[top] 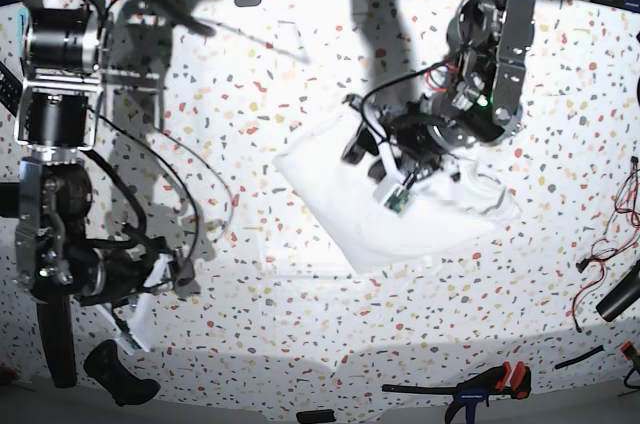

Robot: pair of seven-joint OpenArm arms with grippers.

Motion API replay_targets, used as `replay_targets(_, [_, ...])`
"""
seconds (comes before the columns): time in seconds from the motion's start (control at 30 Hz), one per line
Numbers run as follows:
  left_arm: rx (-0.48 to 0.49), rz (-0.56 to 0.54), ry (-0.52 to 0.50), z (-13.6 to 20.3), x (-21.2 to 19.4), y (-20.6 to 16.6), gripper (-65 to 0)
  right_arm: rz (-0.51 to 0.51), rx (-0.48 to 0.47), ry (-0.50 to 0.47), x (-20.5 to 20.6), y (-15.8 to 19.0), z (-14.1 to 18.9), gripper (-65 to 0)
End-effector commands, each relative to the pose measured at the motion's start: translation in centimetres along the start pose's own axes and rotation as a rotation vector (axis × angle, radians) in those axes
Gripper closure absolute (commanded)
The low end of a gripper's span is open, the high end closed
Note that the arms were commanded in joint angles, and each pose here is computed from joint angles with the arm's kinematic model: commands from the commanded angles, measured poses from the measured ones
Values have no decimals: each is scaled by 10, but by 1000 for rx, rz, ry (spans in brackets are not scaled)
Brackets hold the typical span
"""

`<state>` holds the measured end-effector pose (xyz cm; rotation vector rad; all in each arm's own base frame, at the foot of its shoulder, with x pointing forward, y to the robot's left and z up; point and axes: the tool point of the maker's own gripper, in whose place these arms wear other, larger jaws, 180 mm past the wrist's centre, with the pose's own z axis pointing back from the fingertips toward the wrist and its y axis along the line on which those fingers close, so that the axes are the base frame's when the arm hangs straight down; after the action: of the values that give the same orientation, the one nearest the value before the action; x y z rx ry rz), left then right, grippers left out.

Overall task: Fold the T-shirt properly
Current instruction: 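Press and smooth the folded bundle with both grippers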

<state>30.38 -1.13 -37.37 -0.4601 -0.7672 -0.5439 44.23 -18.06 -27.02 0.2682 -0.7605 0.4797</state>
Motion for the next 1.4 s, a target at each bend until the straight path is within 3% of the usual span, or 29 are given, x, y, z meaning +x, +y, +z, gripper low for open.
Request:
replay_targets(0.0, [-11,0,-30,-1,10,0,-251,24,-5,-63,23,-5,12,-282])
replay_targets(0.13, [-17,14,-27,-4,2,-1,-251,-2,72,-98,29,9,13,-282])
replay_targets(0.23, [35,-33,-65,-2,2,8,-251,-41,213,-162,43,39,12,-282])
replay_targets(0.4, [82,-75,1,7,-21,27,-251,-106,448,-316,77,89,18,-282])
replay_targets(0.57, [19,-34,-52,18,-1,16,-251,-120,543,-347,92,133,2,-282])
replay_targets(0.7, [1,-80,-149,38,36,1,-251,-109,554,-333,97,158,-14,-282])
replay_targets(0.8, [10,-120,-133,49,43,-3,-251,-101,530,-344,104,170,-24,-282])
replay_targets(1.07, [19,-83,-27,47,-11,-12,-251,-35,465,-360,120,208,-53,-282])
replay_targets(1.37, [32,-69,23,50,-45,-20,-251,172,360,-238,80,243,-128,-281])
